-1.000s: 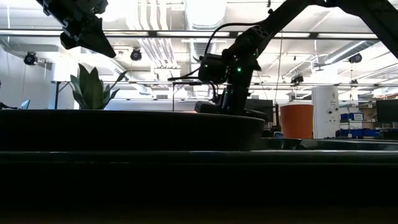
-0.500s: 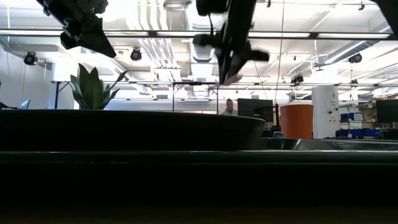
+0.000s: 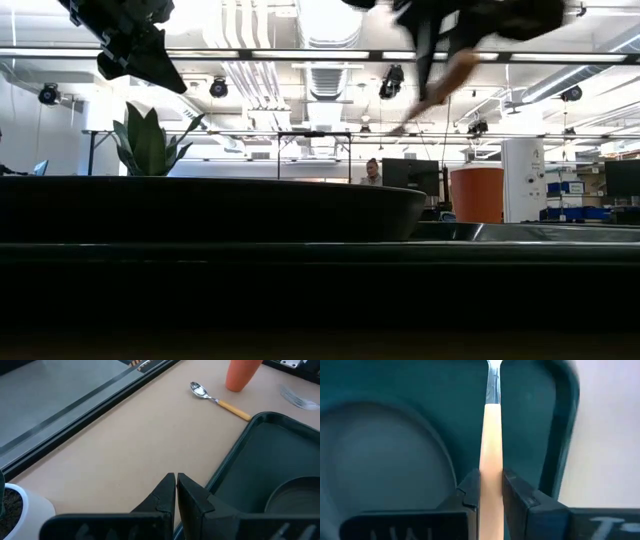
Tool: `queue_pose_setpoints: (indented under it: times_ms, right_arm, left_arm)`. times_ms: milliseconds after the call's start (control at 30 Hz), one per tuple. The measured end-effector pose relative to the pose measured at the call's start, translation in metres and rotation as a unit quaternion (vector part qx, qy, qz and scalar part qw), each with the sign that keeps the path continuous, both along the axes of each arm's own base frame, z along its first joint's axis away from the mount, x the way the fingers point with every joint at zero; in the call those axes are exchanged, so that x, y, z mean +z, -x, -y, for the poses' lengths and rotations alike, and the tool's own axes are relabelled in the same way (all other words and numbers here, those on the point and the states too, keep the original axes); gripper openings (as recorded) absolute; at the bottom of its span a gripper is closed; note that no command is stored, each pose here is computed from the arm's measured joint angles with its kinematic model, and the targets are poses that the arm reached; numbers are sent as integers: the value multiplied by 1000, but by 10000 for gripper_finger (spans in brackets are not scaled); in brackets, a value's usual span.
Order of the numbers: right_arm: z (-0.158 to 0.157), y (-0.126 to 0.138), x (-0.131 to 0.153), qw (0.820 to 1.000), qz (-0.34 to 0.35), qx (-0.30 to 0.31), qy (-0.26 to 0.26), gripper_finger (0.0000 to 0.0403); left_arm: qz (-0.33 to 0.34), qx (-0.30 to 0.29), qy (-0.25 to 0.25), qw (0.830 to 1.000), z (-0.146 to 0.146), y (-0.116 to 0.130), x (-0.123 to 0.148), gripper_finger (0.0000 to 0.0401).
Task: Pick and place plate/cup/fork/spoon on tray
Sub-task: Put the orange fork on the black serving tray to the right side of the black plate
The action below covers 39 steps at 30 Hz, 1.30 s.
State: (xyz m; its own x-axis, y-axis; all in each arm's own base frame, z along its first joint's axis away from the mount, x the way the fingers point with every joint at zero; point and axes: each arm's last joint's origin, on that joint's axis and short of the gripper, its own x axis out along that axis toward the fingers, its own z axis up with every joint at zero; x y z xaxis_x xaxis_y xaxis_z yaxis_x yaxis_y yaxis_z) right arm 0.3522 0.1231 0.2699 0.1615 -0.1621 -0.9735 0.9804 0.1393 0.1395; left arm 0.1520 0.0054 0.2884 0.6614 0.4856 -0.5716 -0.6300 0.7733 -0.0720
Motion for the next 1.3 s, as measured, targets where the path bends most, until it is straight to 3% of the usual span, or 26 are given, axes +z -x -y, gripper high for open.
queue_pose_setpoints:
  times_ms: [267, 400, 733, 1033, 1300]
  right_arm:
    - [-88, 27, -46, 993, 42, -108, -27, 36]
    - [-113, 30, -69, 992, 44, -113, -42, 36]
    - [-109, 35, -110, 994, -20, -108, -10, 36]
    - [-101, 37, -119, 993, -30, -114, -1, 36]
    - [-99, 39, -128, 996, -16, -84, 9, 36]
  left_arm:
    - [-6, 0, 0, 1000, 0, -2, -2, 0]
    - [-9, -2, 2, 1000, 0, -4, -3, 0]
    - [-9, -13, 13, 1000, 1, -6, -3, 0]
    - [-20, -30, 0, 999, 2, -5, -3, 0]
    - [-19, -27, -3, 999, 1, -5, -3, 0]
